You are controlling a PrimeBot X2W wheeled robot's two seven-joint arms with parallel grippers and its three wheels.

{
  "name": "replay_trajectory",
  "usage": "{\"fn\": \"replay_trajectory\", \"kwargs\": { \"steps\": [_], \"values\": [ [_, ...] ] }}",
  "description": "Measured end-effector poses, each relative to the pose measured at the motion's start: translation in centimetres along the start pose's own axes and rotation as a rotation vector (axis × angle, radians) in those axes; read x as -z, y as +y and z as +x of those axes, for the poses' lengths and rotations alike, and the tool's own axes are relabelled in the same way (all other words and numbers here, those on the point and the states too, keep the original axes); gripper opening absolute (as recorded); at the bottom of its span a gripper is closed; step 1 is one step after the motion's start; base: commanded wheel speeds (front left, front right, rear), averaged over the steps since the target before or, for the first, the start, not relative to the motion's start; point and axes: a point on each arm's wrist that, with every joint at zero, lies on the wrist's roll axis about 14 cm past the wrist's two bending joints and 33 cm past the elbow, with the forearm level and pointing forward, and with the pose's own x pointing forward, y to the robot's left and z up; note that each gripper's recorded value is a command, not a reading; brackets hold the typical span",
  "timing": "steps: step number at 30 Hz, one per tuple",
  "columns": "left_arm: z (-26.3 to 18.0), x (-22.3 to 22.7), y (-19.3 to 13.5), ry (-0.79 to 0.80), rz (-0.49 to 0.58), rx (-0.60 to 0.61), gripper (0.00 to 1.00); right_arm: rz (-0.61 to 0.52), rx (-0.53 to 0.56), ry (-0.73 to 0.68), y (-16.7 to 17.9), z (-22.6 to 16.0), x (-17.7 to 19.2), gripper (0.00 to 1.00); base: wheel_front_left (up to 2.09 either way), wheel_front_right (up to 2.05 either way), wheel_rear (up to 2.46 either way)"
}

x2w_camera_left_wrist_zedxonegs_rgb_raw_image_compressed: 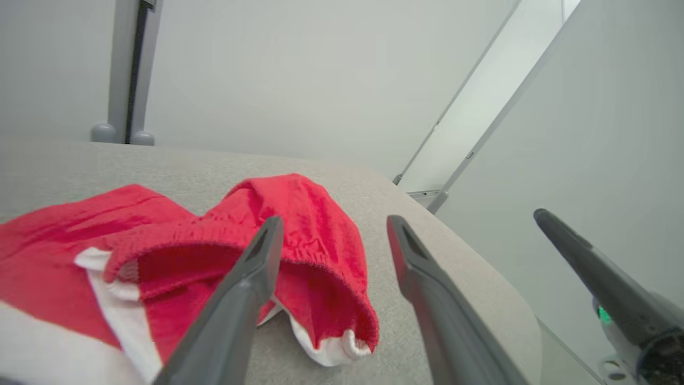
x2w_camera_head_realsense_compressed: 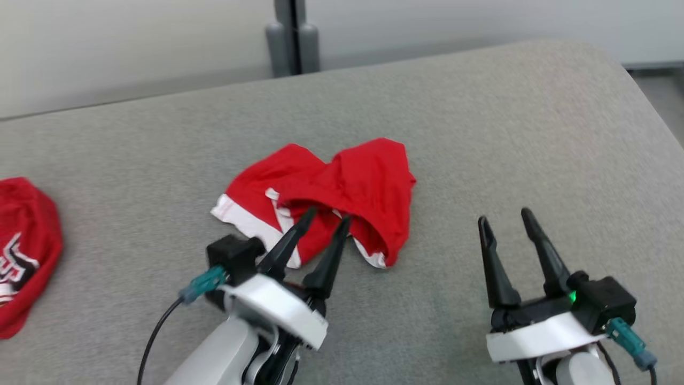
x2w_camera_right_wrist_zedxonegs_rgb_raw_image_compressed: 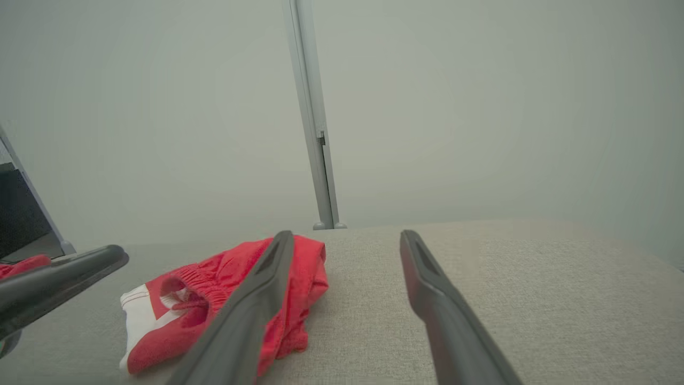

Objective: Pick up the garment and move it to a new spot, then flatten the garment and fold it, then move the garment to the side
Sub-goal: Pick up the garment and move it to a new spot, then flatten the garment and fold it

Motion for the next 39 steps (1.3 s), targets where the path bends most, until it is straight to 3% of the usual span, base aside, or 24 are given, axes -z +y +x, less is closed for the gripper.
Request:
{"fn": "replay_trajectory", "kwargs": {
  "steps": [4,10,16,20,24,39],
  "values": [
    [-4.5,-3.0,2.3,-0.141,0.041,-0.139,1.0,0.013,-0.066,0.027,2.5,-0.9,0.9,1.0,0.0,0.0,0.0],
    [-12.9,-6.0,4.8,-0.287,0.193,-0.357,1.0,0.021,-0.196,0.032,6.8,-1.1,1.1,1.0,0.0,0.0,0.0],
    [-19.9,-7.9,4.5,-0.357,0.409,-0.5,1.0,-0.004,-0.291,0.002,9.7,-1.5,0.2,1.0,0.0,0.0,0.0],
    [-23.7,-8.3,5.2,-0.379,0.471,-0.633,1.0,-0.043,-0.31,-0.027,10.2,-2.2,-0.6,1.0,0.0,0.0,0.0],
    [-24.8,-8.1,5.5,-0.388,0.457,-0.677,1.0,-0.06,-0.289,-0.003,9.4,-2.9,0.1,1.0,0.0,0.0,0.0],
    [-23.1,-6.8,5.4,-0.315,0.513,-0.649,1.0,-0.062,-0.259,0.009,8.4,-2.8,0.5,1.0,0.0,0.0,0.0]
  ]
}}
